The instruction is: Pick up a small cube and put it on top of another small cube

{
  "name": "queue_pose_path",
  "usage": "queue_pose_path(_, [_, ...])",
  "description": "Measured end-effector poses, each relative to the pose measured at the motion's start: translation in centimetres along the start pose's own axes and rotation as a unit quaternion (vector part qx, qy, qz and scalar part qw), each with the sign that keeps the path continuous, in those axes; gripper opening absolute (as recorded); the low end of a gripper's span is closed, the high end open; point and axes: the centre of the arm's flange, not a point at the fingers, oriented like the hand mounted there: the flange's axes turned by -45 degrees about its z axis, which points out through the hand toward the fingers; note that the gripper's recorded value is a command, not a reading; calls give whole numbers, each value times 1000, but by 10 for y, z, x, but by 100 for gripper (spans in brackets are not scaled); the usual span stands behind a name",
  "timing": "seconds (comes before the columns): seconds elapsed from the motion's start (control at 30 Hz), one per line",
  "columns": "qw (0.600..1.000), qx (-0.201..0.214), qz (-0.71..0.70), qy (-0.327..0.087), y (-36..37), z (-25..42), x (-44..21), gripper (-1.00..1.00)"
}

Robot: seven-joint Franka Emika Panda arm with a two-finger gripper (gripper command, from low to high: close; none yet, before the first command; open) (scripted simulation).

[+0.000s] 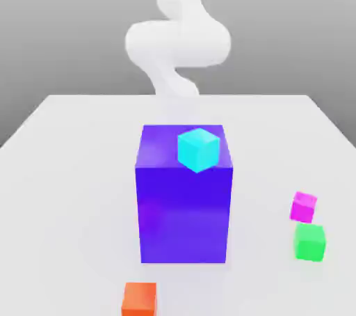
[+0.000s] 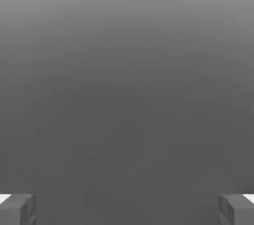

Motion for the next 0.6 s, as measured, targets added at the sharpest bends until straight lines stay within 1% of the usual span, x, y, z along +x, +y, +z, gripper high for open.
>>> queue_pose_path(0.13, [993,29,-92,-69,-71,98,-35,0])
queue_pose_path(0.3, [965,71,-205,-147,-156,190,-115,0])
queue_pose_path(0.47, [916,117,-315,-217,-224,245,-224,0])
queue_pose_path(0.57, [878,147,-378,-255,-254,262,-298,0])
queue_pose_path(0.6, [859,161,-407,-266,-267,261,-328,0])
